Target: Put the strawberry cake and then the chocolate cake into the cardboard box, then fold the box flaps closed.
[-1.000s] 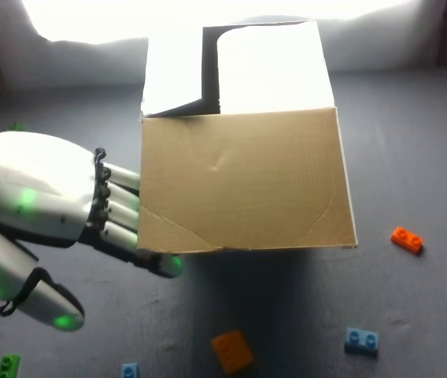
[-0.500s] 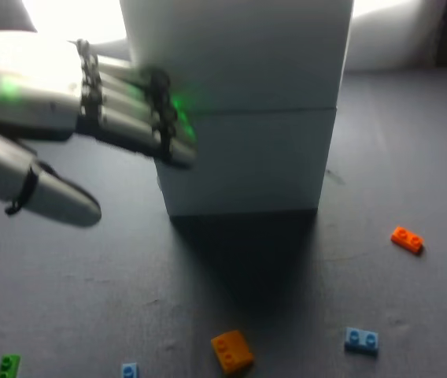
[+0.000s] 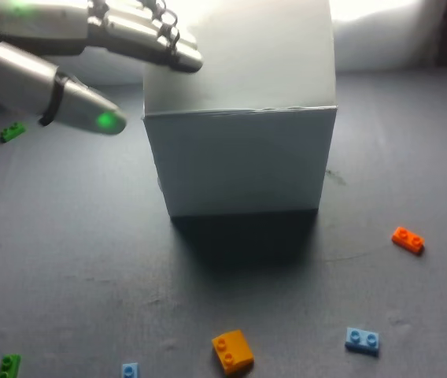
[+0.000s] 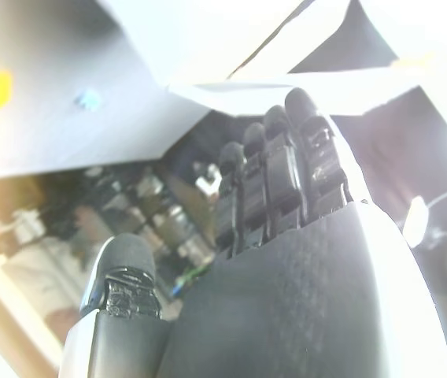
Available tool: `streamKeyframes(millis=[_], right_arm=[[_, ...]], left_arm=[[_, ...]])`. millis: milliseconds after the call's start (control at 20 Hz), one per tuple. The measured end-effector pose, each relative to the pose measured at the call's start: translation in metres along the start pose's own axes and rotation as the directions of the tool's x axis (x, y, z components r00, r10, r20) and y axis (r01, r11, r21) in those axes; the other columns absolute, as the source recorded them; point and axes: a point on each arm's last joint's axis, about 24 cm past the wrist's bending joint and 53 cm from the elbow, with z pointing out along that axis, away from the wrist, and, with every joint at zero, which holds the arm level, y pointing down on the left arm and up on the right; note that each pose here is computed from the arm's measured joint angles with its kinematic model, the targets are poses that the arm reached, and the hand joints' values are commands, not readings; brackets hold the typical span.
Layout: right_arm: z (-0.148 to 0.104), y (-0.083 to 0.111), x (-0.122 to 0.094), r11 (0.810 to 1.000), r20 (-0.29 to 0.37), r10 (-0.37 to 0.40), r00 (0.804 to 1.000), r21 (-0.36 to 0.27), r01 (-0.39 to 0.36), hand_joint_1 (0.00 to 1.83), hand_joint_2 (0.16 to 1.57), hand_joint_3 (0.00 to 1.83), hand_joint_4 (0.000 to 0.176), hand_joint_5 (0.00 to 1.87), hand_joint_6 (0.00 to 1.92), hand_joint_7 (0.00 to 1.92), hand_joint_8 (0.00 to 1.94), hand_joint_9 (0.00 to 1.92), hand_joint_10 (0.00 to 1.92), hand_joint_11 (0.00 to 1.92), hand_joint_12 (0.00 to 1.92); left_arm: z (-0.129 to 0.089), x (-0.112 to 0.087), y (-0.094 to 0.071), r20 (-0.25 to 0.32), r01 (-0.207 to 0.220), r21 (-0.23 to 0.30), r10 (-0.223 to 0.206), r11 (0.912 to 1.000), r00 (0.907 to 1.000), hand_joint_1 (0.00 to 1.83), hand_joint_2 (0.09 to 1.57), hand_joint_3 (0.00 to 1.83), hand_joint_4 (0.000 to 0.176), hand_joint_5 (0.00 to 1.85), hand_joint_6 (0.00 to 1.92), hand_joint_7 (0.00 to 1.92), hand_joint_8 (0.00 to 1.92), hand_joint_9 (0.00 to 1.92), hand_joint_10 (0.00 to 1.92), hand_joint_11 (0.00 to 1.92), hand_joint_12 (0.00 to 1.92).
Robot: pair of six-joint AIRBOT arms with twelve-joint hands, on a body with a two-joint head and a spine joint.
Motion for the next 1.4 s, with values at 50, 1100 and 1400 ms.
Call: streamKeyframes(millis=[50,1100,1400], right_arm=[[0.0,0.0,0.0,1.0,0.001,0.001,1.0,0.0,-0.001,0.0,1.27,0.0,0.0,0.13,0.0,0.22,0.0,0.17,0.0,0.0,0.34],[0.0,0.001,0.0,1.0,0.003,-0.005,1.0,-0.004,0.005,0.0,1.28,0.0,0.0,0.1,0.0,0.18,0.0,0.16,0.01,0.0,0.2],[0.0,0.001,0.0,1.0,0.003,-0.011,1.0,-0.004,0.011,0.0,1.26,0.0,0.0,0.15,0.02,0.2,0.0,0.17,0.01,0.0,0.29]], left_arm=[[0.003,0.0,0.007,0.002,0.006,-0.014,-0.006,0.9999,1.0,0.0,1.3,0.0,0.0,0.23,0.01,0.23,0.01,0.23,0.01,0.0,0.67],[0.024,-0.004,0.042,-0.04,-0.033,-0.08,0.03,0.9962,0.9988,0.0,1.3,0.0,0.0,0.22,0.0,0.22,0.0,0.2,0.0,0.0,0.61],[-0.014,-0.028,0.051,-0.006,-0.04,-0.137,0.039,0.9898,0.9992,0.0,1.29,0.0,0.0,0.24,0.01,0.25,0.01,0.22,0.01,0.0,0.63]])
